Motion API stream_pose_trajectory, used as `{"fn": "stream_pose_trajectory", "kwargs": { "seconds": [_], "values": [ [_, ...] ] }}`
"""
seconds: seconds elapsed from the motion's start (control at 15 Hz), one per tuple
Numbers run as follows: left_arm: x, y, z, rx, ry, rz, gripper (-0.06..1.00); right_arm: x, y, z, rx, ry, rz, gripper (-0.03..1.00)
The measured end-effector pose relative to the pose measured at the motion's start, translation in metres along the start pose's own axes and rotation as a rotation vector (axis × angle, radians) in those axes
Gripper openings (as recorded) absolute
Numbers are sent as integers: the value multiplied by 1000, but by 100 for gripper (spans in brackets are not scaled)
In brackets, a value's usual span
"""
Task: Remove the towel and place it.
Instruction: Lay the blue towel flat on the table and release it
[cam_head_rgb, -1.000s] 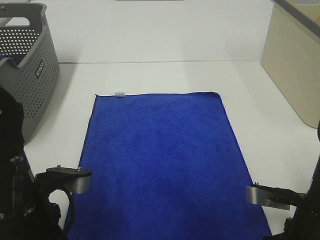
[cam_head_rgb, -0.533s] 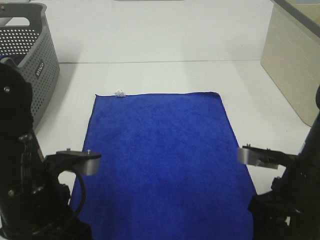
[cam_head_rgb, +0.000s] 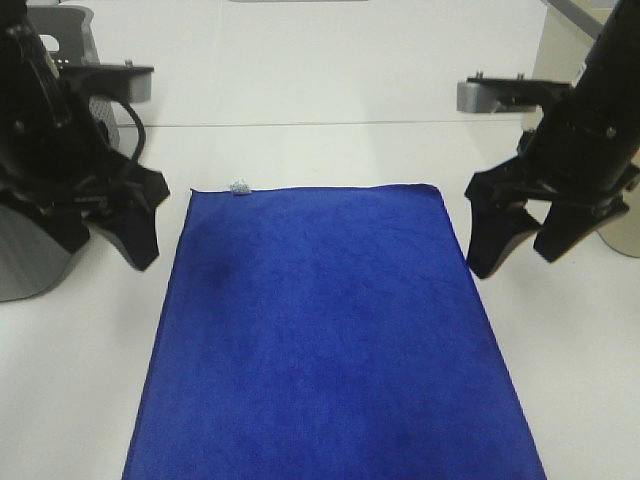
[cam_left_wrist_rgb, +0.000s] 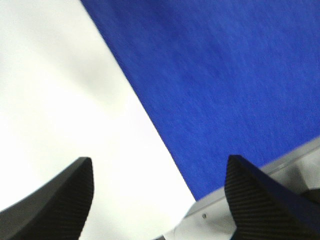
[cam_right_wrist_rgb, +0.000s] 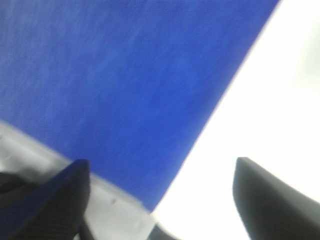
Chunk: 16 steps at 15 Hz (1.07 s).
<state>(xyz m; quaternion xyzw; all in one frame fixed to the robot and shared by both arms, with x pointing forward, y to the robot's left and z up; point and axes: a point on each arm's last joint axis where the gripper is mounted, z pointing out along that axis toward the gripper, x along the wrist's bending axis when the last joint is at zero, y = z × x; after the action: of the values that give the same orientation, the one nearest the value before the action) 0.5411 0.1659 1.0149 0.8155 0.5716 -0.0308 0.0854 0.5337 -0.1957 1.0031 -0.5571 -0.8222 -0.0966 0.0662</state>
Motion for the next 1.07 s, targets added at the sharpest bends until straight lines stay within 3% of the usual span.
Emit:
{"fn": "stream_pose_trajectory", "kwargs": {
  "seconds": [0.2, 0.53, 0.87, 1.07],
  "values": [
    [14, 37, -11, -80, 36, -19, 69, -17, 40, -24, -84, -94, 67, 88],
    [18, 103, 9, -97, 44, -29, 69, -68, 96, -45, -191, -48, 182, 81],
    [29, 160, 62, -106, 78, -27, 69, -86, 127, -22, -181, -49, 195, 83],
    [44, 170, 85, -94, 77, -75, 69, -92, 131, 2, -134, -18, 223, 88]
  ]
}}
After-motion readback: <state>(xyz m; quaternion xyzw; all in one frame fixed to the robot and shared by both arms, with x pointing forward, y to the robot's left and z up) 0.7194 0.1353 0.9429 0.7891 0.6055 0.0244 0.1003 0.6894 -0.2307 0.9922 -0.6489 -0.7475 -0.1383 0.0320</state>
